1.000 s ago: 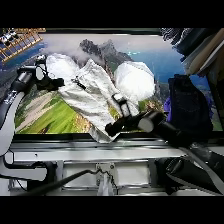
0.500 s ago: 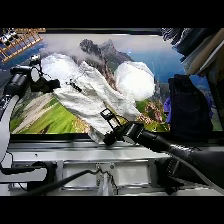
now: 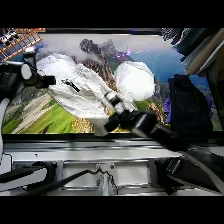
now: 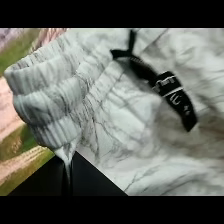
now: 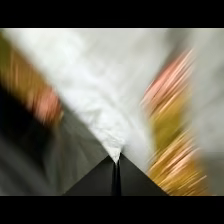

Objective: Fold the clothes and pants, and hang the long-sleeved shirts on hangers.

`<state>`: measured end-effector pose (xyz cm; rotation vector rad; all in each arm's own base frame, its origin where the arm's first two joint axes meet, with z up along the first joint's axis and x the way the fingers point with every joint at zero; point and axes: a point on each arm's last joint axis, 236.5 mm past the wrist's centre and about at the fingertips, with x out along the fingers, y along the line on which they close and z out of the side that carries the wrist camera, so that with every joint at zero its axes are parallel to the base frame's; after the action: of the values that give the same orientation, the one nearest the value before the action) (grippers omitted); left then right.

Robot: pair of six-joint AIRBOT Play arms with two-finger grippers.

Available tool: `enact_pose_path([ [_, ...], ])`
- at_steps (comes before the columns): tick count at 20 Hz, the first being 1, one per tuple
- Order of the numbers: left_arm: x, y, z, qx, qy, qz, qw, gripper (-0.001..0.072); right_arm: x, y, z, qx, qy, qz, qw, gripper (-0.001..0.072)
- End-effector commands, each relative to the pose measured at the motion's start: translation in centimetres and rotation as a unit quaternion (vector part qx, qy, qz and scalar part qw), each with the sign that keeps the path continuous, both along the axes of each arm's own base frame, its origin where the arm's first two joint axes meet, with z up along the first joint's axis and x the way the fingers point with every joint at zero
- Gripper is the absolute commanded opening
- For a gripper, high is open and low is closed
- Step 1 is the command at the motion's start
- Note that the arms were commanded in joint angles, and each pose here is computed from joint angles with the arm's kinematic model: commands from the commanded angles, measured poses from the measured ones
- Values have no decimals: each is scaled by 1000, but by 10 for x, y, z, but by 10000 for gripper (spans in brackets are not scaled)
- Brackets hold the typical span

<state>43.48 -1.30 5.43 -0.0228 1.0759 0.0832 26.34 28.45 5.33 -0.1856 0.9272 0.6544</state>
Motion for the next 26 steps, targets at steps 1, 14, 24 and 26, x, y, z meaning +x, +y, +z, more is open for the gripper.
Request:
enact_pose_path([
  [1,-6,-4,81,5,-97,-22,995,4,46,-55,149,32,-174,-20,984,19],
  [14,-172,-47,344,-101,-456,-93,879,1,-13,-154,394,67,-354,-55,931,18],
  [24,-257,-44,392,-184,-530,-109,821,1,-77,-170,453,121,-395,-31,910,19],
  [26,-259,-45,407,-191,-555,-111,802,1,-74,-172,465,123,-421,-35,898,18],
])
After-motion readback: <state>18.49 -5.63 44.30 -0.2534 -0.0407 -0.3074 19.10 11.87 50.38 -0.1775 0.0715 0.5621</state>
